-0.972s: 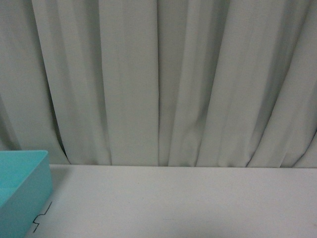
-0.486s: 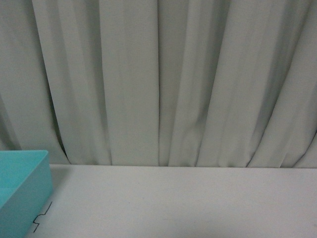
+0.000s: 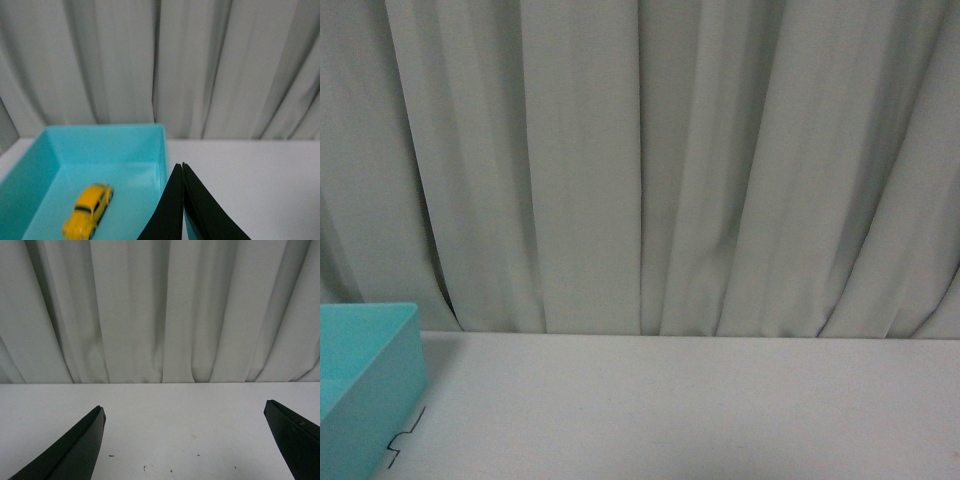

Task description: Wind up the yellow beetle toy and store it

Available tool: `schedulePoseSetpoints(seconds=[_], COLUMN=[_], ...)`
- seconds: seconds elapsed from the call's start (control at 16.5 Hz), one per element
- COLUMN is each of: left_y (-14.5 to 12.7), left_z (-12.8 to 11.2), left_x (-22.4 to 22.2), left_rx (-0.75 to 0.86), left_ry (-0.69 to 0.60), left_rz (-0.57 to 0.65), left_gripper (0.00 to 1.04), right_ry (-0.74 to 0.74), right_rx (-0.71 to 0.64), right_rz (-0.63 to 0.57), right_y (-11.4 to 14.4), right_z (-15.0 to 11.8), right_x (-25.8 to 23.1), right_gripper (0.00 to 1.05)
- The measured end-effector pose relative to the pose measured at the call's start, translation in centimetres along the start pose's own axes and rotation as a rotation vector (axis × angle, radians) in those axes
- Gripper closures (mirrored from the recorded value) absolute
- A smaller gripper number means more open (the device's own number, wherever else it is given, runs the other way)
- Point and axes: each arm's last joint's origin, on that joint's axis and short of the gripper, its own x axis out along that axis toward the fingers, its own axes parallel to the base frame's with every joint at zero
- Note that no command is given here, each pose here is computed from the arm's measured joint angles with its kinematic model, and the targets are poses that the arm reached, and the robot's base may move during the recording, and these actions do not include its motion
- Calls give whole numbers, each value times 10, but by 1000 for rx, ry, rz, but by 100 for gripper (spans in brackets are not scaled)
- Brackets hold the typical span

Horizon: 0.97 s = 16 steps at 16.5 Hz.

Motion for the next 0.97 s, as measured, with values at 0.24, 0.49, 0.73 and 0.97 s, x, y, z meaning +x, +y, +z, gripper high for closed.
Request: schedulePoseSetpoints(seconds=[0.24,0.49,0.73,0.97], left_y=[0,0,0,0], left_z=[-2,-1,-1,-1], left_x=[-8,-8,-8,-8], left_rx=[0,-2,-2,-2], left_ry=[-8,-13,-13,-13], left_rz=[-1,0,0,0], left_gripper=[103,68,25,7], right_ry=[0,0,0,0], right_rx=[0,0,0,0], right_rz=[0,0,0,0], right_y=[0,0,0,0], right_z=[0,0,0,0], right_x=[0,0,0,0], right_gripper=[7,7,7,7])
